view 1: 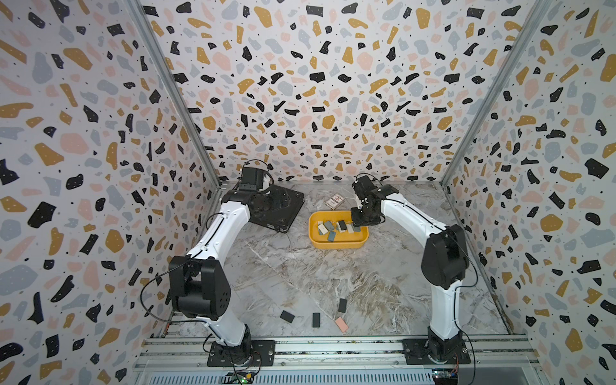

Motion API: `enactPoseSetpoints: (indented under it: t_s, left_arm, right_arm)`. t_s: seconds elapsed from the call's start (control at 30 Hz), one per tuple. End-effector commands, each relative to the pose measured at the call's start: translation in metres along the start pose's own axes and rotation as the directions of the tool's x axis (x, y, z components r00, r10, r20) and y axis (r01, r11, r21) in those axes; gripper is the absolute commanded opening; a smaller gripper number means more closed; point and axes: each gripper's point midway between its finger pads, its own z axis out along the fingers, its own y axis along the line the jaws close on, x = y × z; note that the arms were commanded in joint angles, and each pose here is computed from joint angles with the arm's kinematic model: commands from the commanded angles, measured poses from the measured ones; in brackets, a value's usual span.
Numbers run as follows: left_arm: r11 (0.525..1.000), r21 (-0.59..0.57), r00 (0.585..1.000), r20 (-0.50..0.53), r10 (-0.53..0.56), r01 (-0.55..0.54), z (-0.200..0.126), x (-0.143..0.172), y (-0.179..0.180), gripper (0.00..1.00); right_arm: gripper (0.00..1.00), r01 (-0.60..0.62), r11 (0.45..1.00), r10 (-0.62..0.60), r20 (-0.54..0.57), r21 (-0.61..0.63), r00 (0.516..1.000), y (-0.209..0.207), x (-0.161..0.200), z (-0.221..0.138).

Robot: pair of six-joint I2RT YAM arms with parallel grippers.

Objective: Put the eraser in the storage box
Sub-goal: Place the eraser in the storage box, then pick up the eraser from the center of the board.

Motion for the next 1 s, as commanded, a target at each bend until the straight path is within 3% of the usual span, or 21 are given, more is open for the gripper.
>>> enactPoseSetpoints:
  t_s: [0.0,0.17,0.47,0.77,0.97]
  left_arm:
    - [1.0,0.021,1.0,0.028,0.008,-0.008,-0.015,0.001,-0.003,0.98]
    - [0.999,0.049,0.999,0.035,-0.006,0.004,-0.028,0.016,-0.004,0.98]
    - [0.998,0.057,1.0,0.015,-0.021,0.02,-0.049,0.059,0.005,0.98]
    - [0.996,0.087,1.0,0.009,-0.002,0.002,-0.065,0.075,0.002,0.98]
    - [0.996,0.092,1.0,0.024,0.006,-0.008,-0.072,0.075,0.0,0.98]
  right_arm:
    - [0.48,0.005,0.998,-0.007,0.033,0.059,0.999,0.013,0.039,-0.028]
    - [0.48,0.02,0.992,-0.019,-0.007,0.122,1.0,0.031,0.108,-0.028]
    - [0.49,-0.036,0.993,0.046,-0.086,0.116,0.995,0.052,0.182,-0.007]
    - [0.51,-0.014,0.998,0.021,-0.113,0.065,0.993,0.098,0.217,0.0]
    - [0.52,-0.037,0.994,0.054,-0.167,0.104,0.984,0.101,0.238,0.009]
